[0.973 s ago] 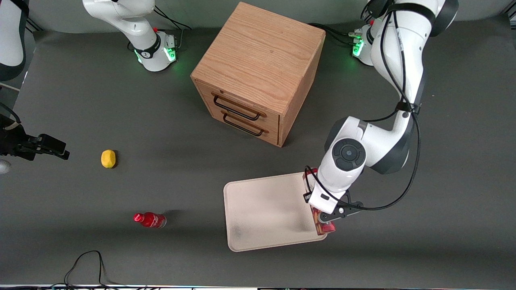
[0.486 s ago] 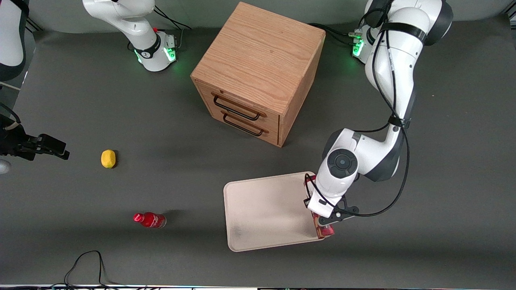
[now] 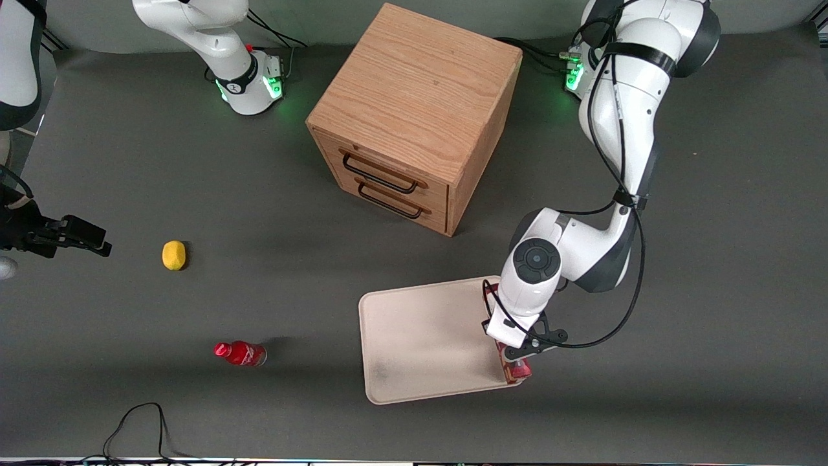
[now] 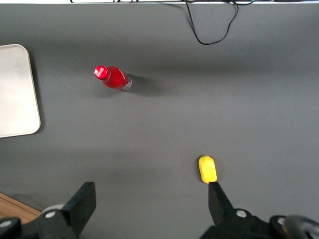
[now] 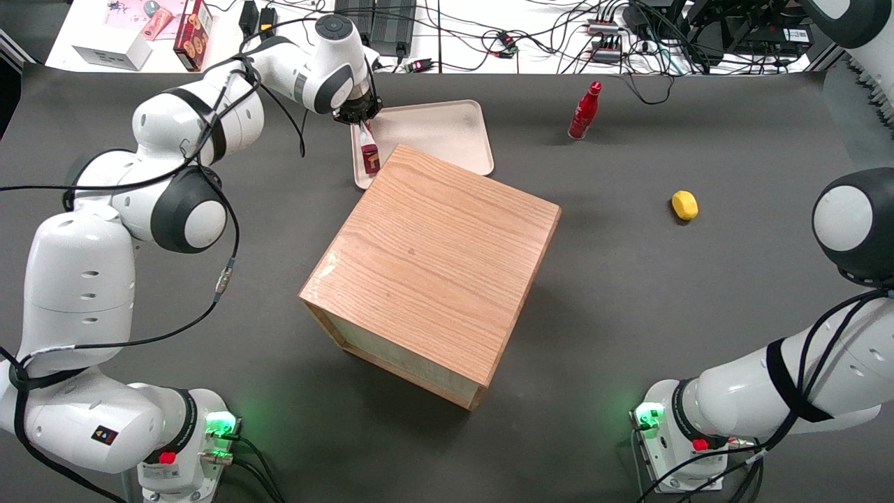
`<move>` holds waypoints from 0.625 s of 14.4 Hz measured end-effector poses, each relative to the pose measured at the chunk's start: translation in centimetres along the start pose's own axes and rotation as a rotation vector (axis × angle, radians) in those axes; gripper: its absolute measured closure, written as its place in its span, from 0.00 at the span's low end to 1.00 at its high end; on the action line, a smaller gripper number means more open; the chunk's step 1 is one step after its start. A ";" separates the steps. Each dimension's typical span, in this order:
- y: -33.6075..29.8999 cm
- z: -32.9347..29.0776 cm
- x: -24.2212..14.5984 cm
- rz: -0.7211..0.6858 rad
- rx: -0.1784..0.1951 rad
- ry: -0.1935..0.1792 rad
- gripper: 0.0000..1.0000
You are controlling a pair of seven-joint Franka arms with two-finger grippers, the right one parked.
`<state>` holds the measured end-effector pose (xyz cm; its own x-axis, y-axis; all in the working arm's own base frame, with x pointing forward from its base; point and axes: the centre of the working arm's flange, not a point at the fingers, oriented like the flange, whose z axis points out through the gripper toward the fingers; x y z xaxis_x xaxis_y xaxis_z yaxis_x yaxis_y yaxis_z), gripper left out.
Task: Place red cookie box on tray
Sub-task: 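Lower the red box onto the tray and open the left gripper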
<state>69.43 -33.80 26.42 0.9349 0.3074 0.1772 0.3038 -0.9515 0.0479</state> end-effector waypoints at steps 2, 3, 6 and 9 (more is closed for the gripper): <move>0.1 0.0 -0.1 -0.001 0.000 0.000 0.96; 0.1 0.0 -0.1 -0.003 0.001 -0.001 0.96; 0.1 0.0 -0.1 -0.004 0.002 0.000 0.70; 0.1 0.0 -0.1 -0.006 0.002 0.001 0.39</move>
<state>69.36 -33.92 26.39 0.9330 0.3129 0.1780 0.3096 -0.9497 0.0468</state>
